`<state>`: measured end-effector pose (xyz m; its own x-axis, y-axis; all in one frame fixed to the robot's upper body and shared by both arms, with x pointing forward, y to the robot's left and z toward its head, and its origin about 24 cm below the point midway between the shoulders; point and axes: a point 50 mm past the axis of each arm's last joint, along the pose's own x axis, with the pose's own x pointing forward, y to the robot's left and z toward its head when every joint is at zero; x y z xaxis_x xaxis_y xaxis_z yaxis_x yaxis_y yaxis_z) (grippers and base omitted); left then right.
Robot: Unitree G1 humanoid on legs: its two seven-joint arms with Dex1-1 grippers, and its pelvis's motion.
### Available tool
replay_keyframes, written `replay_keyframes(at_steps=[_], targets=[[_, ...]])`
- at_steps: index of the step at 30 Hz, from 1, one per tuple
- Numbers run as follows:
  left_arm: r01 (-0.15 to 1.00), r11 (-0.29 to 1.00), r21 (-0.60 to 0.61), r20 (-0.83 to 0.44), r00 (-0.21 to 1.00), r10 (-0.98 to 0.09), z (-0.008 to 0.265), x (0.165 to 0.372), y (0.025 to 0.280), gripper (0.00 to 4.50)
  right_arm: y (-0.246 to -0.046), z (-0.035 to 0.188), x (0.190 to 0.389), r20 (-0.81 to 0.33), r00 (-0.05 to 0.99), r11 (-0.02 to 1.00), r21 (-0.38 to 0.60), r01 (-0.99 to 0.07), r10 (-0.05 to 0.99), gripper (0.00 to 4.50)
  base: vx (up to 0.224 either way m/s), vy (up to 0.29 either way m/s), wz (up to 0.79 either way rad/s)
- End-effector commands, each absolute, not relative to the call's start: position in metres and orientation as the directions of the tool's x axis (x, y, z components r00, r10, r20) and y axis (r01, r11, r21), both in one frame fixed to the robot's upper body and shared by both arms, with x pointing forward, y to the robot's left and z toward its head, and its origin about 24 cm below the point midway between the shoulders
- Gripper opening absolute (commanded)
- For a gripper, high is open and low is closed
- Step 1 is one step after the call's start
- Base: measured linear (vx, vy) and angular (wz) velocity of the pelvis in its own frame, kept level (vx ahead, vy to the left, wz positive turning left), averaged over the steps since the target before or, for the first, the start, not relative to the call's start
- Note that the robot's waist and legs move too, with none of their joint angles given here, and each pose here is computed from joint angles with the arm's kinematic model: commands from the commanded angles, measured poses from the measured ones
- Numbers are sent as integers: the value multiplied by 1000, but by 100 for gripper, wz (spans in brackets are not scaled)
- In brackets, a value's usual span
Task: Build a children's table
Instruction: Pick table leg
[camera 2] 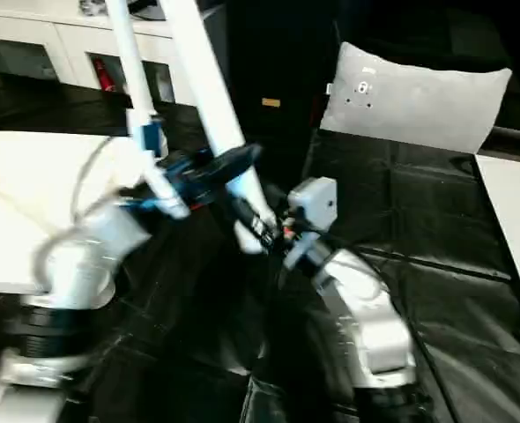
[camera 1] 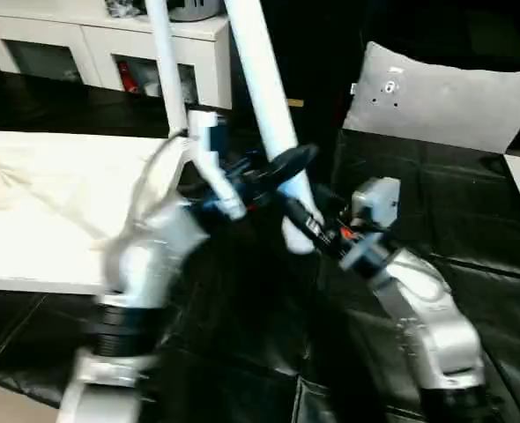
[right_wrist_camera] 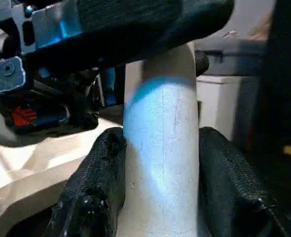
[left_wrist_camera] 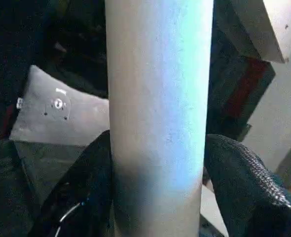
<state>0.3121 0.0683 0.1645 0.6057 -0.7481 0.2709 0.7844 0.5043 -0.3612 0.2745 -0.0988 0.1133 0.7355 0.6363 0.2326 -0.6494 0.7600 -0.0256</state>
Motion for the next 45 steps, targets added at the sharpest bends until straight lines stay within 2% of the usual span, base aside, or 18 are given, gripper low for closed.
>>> replay_keyframes(at_steps=[1,11,16,21,24,31,33,35,37,39,41,45], targets=[[783,515,-349,265,609,-747,164,309,66,237,-98,117,276,252,741,773,-54,-632,623,186,0,0,0],[777,527,-345,255,618,-744,162,309,64,237,-99,113,278,261,756,794,-86,-601,600,186,0,0,0],[795,553,-251,206,602,-771,157,310,70,237,-98,111,277,260,750,789,-90,-608,608,186,0,0,0],[783,618,-67,148,621,-770,157,318,78,248,-98,108,276,245,741,778,-120,-617,625,186,0,0,0],[791,611,2,132,606,-785,158,317,77,231,-98,108,277,248,742,780,-121,-614,623,186,0,0,0],[794,603,71,118,594,-796,155,317,74,205,-99,107,277,246,744,781,-126,-611,622,186,0,0,0],[795,606,40,132,597,-792,156,317,74,204,-98,107,277,246,743,781,-127,-612,622,186,0,0,0],[783,615,-94,189,621,-761,161,319,74,203,-98,107,277,245,740,778,-129,-615,626,186,0,0,0],[780,613,-122,202,624,-754,162,319,74,202,-98,107,277,245,740,777,-130,-615,626,186,0,0,0],[775,587,-235,261,632,-730,168,318,72,201,-98,108,278,246,739,777,-132,-615,627,186,0,0,0],[769,571,-288,284,638,-716,170,319,71,200,-97,108,278,244,741,779,-134,-613,625,186,0,0,0],[755,597,-270,253,654,-713,170,322,72,200,-96,109,279,230,736,770,-137,-624,637,186,0,0,0]])
